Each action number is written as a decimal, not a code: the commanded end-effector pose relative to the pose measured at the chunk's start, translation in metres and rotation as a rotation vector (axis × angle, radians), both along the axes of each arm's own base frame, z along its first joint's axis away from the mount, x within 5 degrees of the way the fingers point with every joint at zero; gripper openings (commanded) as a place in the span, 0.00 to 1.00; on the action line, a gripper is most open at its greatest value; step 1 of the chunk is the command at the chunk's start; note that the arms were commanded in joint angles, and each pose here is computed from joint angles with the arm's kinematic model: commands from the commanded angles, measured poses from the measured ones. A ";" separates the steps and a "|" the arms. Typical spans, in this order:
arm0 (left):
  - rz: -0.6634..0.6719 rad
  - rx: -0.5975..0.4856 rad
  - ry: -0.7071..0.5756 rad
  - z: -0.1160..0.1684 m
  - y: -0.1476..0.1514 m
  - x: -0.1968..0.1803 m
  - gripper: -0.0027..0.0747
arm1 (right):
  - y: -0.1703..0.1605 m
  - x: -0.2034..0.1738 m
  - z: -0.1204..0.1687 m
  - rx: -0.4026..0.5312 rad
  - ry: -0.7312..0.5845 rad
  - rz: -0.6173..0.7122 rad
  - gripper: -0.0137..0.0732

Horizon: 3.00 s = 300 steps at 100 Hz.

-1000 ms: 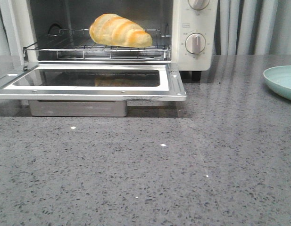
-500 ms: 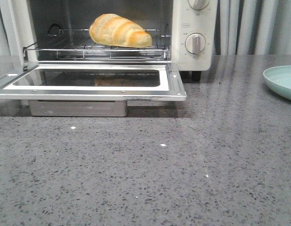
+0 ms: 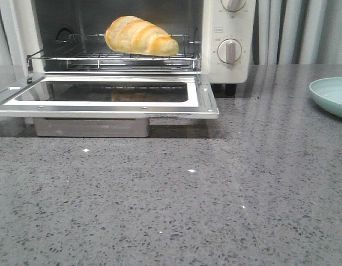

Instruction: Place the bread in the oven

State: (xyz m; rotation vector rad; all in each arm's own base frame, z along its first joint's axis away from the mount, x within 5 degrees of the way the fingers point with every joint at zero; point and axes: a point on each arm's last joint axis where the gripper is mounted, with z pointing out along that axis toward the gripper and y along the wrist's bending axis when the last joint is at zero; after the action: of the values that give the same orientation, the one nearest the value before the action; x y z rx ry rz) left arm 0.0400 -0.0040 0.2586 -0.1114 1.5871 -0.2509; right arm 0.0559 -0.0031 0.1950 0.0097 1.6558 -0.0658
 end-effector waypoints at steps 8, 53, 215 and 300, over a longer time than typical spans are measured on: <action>0.003 -0.029 -0.129 0.016 0.001 -0.007 0.01 | 0.000 0.000 -0.002 -0.008 -0.063 0.006 0.07; 0.010 -0.006 -0.136 0.017 0.001 -0.007 0.01 | 0.000 0.000 -0.002 -0.008 -0.063 0.006 0.07; 0.104 0.171 -0.199 -0.044 0.004 0.014 0.01 | 0.000 0.000 -0.002 -0.008 -0.063 0.006 0.07; 0.104 0.169 -0.199 -0.044 0.004 0.014 0.01 | 0.000 0.000 -0.002 -0.008 -0.063 0.006 0.07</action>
State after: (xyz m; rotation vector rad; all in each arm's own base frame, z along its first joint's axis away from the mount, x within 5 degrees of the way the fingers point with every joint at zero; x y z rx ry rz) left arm 0.0561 0.0000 0.2131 -0.0299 1.4790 -0.0322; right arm 0.0559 -0.0030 0.1949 0.0134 1.6573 -0.0611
